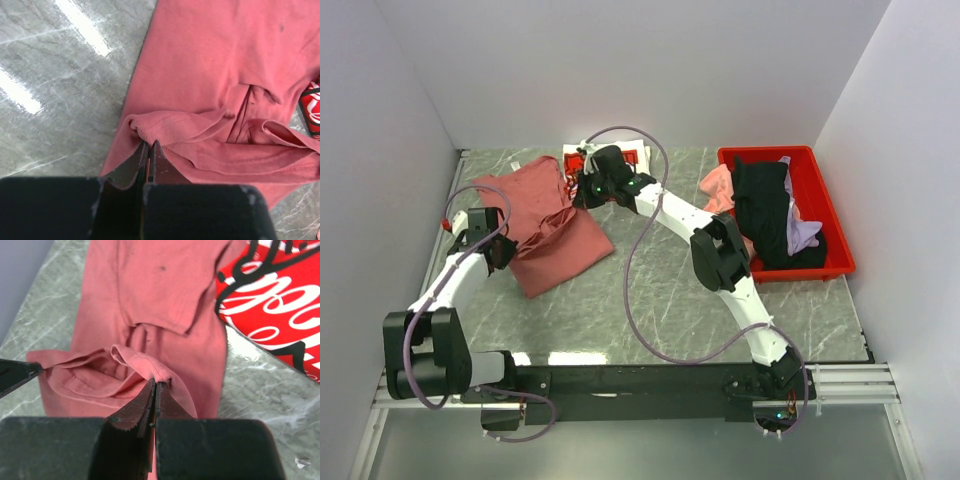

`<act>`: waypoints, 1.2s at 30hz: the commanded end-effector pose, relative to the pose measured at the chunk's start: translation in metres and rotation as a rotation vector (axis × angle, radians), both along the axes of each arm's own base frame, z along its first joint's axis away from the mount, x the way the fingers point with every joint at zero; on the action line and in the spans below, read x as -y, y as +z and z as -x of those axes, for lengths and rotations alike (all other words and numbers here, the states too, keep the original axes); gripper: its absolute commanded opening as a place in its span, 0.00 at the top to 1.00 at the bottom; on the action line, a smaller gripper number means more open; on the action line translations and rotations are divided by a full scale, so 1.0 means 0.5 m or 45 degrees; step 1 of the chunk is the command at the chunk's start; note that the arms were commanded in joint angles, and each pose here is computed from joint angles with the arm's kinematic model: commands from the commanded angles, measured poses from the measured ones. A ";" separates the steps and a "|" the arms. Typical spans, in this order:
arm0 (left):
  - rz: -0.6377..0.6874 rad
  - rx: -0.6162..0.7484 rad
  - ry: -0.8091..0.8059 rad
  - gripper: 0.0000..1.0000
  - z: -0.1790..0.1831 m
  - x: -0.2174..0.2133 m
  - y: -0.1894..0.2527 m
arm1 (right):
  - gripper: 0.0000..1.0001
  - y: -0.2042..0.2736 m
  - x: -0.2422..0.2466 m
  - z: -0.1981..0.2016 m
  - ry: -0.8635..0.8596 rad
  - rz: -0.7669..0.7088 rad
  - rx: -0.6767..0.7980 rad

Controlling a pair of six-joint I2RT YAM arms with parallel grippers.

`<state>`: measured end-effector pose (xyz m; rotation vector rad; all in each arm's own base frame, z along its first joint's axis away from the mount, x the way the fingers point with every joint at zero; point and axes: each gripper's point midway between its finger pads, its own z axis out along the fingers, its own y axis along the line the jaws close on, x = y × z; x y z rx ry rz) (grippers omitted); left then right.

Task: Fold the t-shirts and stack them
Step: Fold the tshirt

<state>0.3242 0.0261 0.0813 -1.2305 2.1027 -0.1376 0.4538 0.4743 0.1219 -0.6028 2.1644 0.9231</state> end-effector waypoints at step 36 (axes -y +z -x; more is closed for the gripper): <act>0.306 -0.048 -0.053 0.09 0.206 0.096 -0.094 | 0.14 -0.050 0.199 0.190 -0.132 0.140 -0.294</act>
